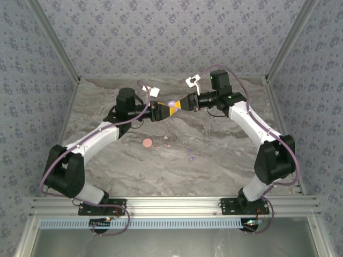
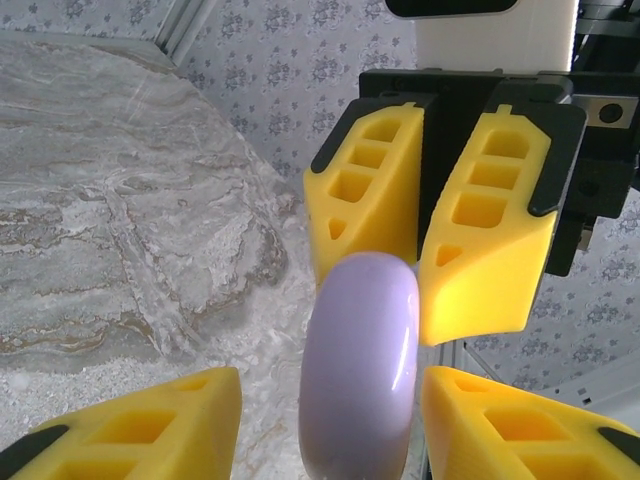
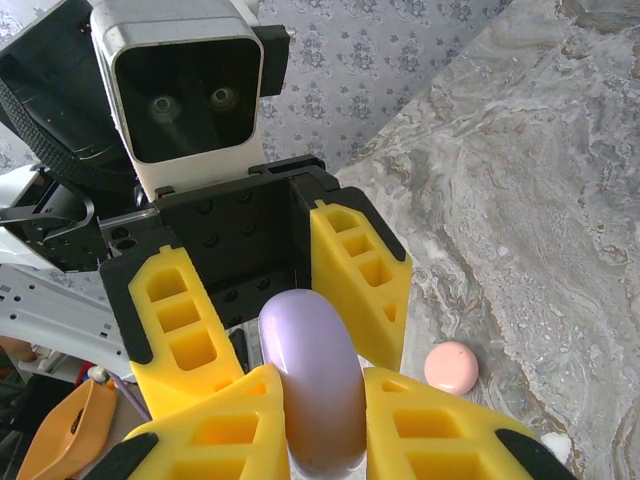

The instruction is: Insert wireless bluetooth earbuds into charging case

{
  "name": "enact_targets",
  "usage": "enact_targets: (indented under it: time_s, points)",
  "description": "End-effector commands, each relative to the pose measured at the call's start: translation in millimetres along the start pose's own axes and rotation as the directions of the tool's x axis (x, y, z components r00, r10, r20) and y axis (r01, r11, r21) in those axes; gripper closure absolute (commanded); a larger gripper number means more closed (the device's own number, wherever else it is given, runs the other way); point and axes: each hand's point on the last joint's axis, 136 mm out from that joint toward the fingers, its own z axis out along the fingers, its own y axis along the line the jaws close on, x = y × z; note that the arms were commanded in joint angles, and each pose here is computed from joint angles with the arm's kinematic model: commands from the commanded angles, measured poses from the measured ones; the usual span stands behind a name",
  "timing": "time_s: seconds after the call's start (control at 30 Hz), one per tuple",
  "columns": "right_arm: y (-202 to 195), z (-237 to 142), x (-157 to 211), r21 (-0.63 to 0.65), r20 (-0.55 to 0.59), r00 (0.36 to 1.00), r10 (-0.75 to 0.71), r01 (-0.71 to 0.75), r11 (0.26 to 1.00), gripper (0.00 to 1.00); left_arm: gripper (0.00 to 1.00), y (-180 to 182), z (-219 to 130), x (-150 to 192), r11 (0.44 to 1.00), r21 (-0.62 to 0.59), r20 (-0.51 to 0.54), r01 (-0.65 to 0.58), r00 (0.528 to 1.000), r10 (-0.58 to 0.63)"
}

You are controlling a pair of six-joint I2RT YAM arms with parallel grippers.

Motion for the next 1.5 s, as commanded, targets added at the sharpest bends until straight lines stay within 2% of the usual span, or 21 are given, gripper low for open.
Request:
enact_targets:
  time_s: [0.0,0.2,0.37,0.47,0.53,0.73,0.8,0.93,1.03,1.1,1.3,1.47]
  points:
    - [18.2,-5.0,-13.4,-0.010,0.023,0.998,-0.052,0.052,0.999,0.80,0.52,-10.0,-1.5,-7.1,0.999,0.015,0.015,-0.040,0.999,0.040]
    - [18.5,-3.5,-11.4,-0.015,0.017,0.999,-0.049,0.049,0.999,0.80,0.62,-11.6,0.2,-7.0,0.999,0.022,0.014,-0.042,0.999,0.042]
    - [17.8,-1.9,-8.5,-0.015,0.010,0.999,-0.046,0.047,0.999,0.79,0.74,-14.3,2.7,-6.2,0.998,0.032,0.011,-0.046,0.999,0.046]
    - [15.7,-3.2,-7.5,0.008,0.010,0.999,-0.043,0.043,0.999,0.74,0.82,-14.6,2.5,-7.1,0.998,0.029,0.013,-0.050,0.999,0.050]
    - [12.2,-5.7,-6.0,0.049,0.007,0.999,-0.044,0.043,0.998,0.68,0.85,-13.7,2.1,-6.8,0.998,0.019,0.012,-0.056,0.998,0.056]
    - [0.5,-19.6,-1.3,0.195,0.013,0.999,-0.051,0.048,0.980,0.49,0.87,-3.9,1.3,-10.4,0.995,-0.061,0.006,-0.083,0.996,0.084]
    - [-4.8,-25.6,2.0,0.257,0.009,0.999,-0.051,0.047,0.965,0.47,0.87,-0.3,0.5,-14.0,0.991,-0.085,0.021,-0.106,0.994,0.108]
    - [-10.8,-35.7,9.5,0.343,-0.011,0.999,-0.051,0.051,0.938,0.45,0.86,-5.3,0.4,-14.1,0.958,-0.083,0.082,-0.275,0.956,0.281]
    - [-6.2,-38.6,14.2,0.350,-0.022,0.998,-0.054,0.058,0.935,0.44,0.85,-10.1,2.1,-5.2,0.903,-0.094,0.077,-0.419,0.901,0.426]
    - [-2.6,-38.5,17.1,0.346,-0.032,0.998,-0.059,0.067,0.936,0.44,0.85,-11.8,3.0,-1.0,0.880,-0.087,0.063,-0.466,0.880,0.472]
    - [7.7,-30.6,26.3,0.311,-0.076,0.994,-0.073,0.093,0.946,0.42,0.83,-21.6,6.1,4.4,0.841,-0.051,0.060,-0.538,0.839,0.540]
    - [8.4,-26.0,32.1,0.307,-0.105,0.992,-0.075,0.104,0.946,0.40,0.83,-27.6,7.1,4.8,0.832,-0.029,0.068,-0.554,0.830,0.554]
